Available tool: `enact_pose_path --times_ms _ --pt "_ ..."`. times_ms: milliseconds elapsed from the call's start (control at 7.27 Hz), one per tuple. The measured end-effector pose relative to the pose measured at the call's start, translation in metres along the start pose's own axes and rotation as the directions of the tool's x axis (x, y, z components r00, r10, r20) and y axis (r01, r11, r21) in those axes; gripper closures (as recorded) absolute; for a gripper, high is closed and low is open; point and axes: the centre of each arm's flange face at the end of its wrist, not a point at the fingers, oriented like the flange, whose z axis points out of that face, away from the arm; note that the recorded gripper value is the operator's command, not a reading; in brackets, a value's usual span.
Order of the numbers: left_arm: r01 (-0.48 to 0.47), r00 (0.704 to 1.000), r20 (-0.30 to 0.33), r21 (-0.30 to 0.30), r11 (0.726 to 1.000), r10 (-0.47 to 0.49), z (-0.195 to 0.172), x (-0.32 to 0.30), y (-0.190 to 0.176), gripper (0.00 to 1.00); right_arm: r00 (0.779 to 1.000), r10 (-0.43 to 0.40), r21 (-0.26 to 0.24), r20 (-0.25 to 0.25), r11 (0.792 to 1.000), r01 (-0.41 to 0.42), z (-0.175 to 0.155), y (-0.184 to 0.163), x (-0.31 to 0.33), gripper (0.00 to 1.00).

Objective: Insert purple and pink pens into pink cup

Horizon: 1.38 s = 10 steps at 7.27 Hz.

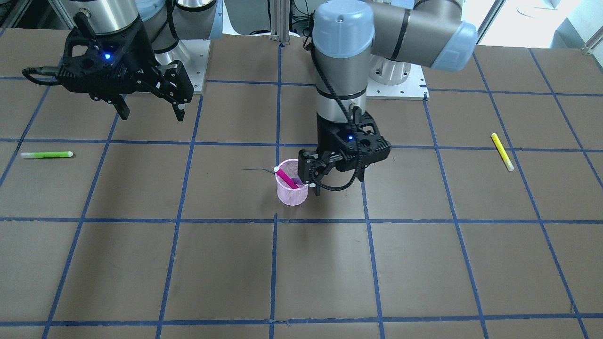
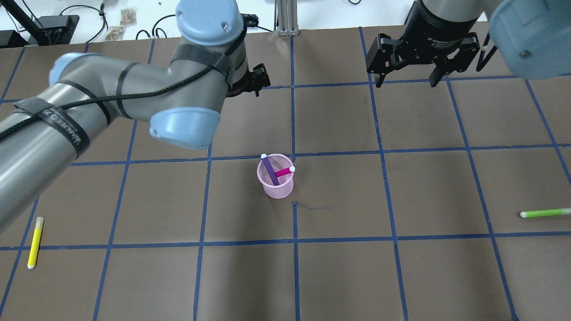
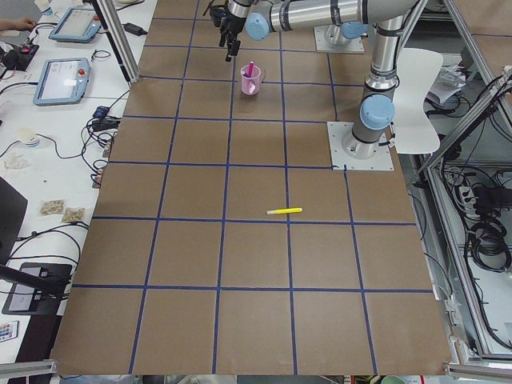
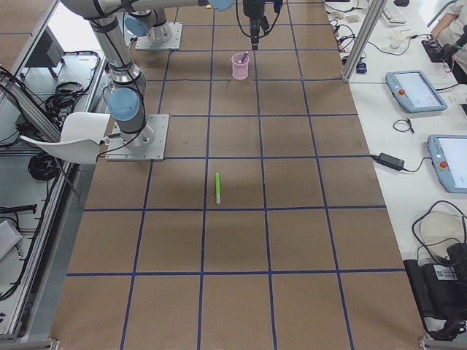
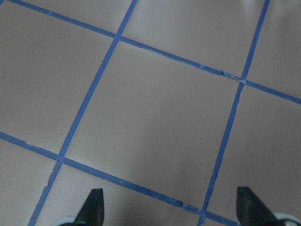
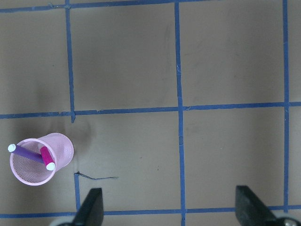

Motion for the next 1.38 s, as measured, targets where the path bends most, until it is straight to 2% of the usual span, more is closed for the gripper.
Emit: enact_pose_path --times_ms 138,413,826,1101,1376 --pt "-0.045 0.999 0.021 -0.055 0.997 0.046 -0.016 -0.030 -0.024 0.00 1.000 0.000 0.000 0.000 1.000 0.000 0.000 0.000 0.000 0.00" --pt "-0.147 0.989 -0.009 -0.132 0.980 0.148 -0.038 -0.087 -0.050 0.00 1.000 0.000 -0.001 0.001 1.000 0.000 0.000 0.000 0.000 0.00" --pt "-0.176 0.984 -0.026 -0.266 0.948 0.175 -0.043 -0.139 -0.048 0.00 1.000 -0.001 -0.002 0.001 1.000 0.001 0.001 0.000 0.000 0.00" --pt "-0.263 0.965 -0.066 -0.277 0.924 0.255 -0.058 -0.151 -0.034 0.00 1.000 -0.001 -0.003 0.001 1.000 0.001 0.001 0.000 0.000 0.00" --pt "-0.296 0.955 -0.079 -0.266 0.917 0.285 -0.072 -0.159 -0.014 0.00 1.000 0.000 -0.004 0.002 1.000 0.000 0.001 0.000 0.000 0.00"
